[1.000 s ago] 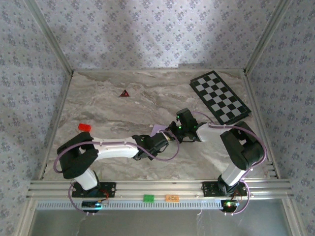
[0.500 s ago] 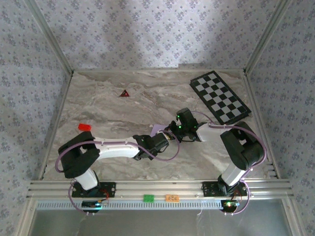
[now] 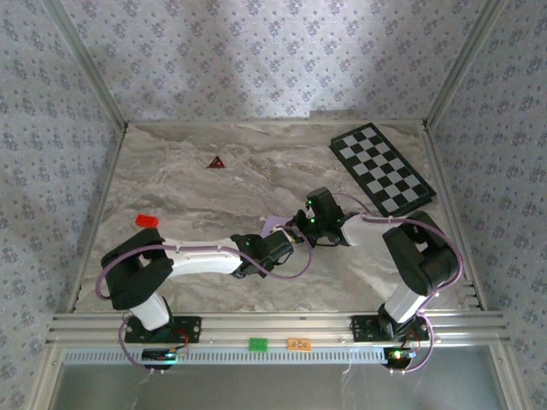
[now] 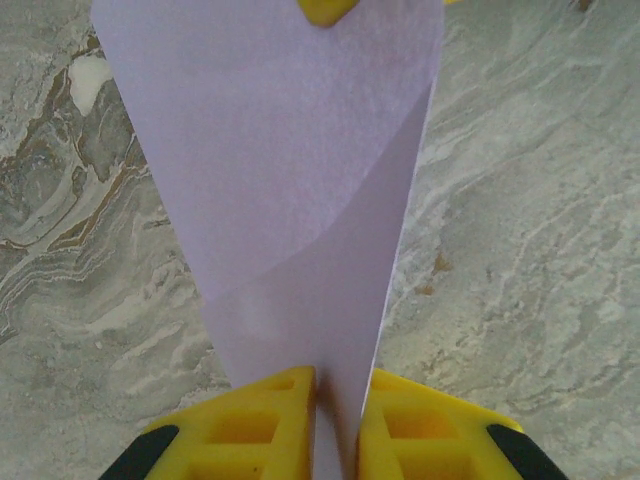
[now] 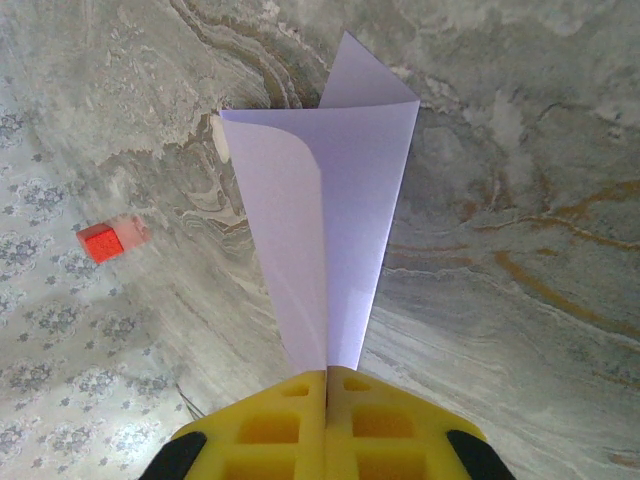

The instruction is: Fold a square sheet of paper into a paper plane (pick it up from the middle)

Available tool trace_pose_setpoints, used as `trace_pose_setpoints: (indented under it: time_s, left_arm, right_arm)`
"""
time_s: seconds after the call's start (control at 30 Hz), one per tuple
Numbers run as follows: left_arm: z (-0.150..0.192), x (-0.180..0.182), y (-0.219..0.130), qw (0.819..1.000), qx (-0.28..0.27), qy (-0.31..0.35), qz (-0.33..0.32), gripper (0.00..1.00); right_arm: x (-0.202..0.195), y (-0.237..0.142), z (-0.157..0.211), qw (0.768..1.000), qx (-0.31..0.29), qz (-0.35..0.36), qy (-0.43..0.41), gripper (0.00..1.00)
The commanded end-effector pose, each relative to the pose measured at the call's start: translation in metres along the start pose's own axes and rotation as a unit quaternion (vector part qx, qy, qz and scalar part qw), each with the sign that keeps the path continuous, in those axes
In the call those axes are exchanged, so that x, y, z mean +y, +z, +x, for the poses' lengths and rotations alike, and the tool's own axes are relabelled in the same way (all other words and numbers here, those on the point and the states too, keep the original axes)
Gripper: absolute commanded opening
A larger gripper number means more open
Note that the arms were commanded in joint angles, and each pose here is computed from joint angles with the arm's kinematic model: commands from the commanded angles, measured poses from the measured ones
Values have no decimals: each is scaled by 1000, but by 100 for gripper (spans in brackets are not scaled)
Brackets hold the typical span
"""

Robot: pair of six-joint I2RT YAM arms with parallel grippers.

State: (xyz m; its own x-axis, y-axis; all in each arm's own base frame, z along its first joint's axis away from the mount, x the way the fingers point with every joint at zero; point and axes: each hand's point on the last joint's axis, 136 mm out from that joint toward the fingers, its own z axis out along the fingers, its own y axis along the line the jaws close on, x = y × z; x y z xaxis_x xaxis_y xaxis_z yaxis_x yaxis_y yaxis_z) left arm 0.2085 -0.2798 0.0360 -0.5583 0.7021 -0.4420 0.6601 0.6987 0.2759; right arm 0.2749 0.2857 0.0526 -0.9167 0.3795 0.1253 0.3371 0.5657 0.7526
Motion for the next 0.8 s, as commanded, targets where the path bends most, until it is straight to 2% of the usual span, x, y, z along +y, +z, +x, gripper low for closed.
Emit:
trace_pose_setpoints:
  time_s: [0.0,0.13,0.3,0.6,0.77]
  left_arm:
    - [-8,1,-9,1000,-18,-11,2,18]
    - [-7,1,-8,1000,-16,-14,3,18]
    - [-3,1,-6,1000,-9,-12,0,13]
    - [-1,3,-4,1000,-4,-10,-8,14]
    - [-1,2,-2,1000,-1,-10,-8,11]
  right_arm:
    - [-8,0,2,1000,3,8,11,2]
    - [-9,0,1,1000,3,8,12,2]
    - [-8,-1,2,1000,2,7,11,2]
    - [-7,-2,2,1000,2,6,10,3]
    - [-4,-2,1,1000,1,3,8,3]
